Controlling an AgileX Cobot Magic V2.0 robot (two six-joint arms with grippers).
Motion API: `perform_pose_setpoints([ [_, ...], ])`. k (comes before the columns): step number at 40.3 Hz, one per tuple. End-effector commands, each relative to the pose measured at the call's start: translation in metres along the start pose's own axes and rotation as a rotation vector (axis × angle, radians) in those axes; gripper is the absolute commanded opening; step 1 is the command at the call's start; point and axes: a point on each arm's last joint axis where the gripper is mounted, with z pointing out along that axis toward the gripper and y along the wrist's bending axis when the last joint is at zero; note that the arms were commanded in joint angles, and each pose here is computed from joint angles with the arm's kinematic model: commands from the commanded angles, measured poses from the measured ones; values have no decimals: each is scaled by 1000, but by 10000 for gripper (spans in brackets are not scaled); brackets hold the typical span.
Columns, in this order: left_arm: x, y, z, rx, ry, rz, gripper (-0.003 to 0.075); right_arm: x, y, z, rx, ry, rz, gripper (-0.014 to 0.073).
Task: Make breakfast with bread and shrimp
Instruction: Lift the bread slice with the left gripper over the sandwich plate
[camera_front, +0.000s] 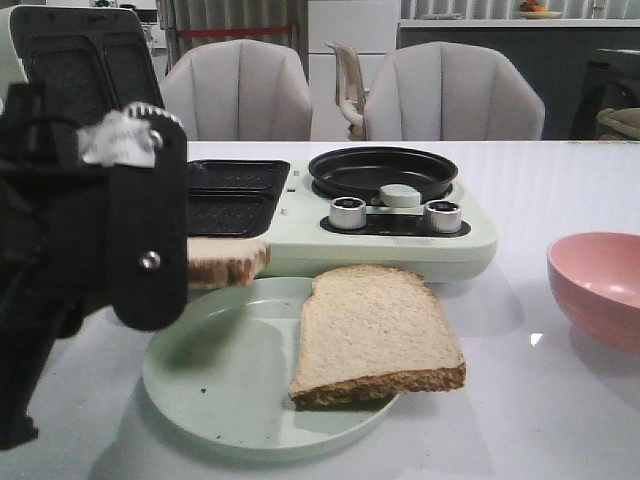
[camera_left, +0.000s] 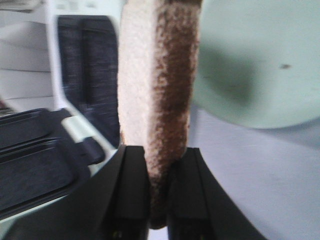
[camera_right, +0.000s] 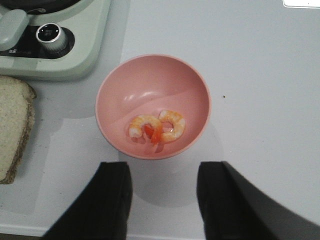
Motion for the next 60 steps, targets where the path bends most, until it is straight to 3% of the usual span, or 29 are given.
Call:
perform_pose_setpoints([
  [1, 1, 30, -18, -187, 0, -66, 100, -13, 0, -5, 4, -95, -11, 432],
  [14, 5, 60, -33, -334, -80, -81, 99, -13, 0, -5, 4, -95, -11, 432],
  [21, 9, 79, -25, -348, -46, -141, 99, -13, 0, -5, 4, -95, -11, 432],
  [31, 9, 110, -9, -274, -91, -160, 100, -13, 0, -5, 4, -95, -11, 432],
  [38, 12, 130, 8, -294, -34, -123, 99, -13, 0, -5, 4, -95, -11, 432],
  [60, 4, 149, 91, -189, 23, -24, 99, -13, 0, -5, 4, -95, -11, 432],
])
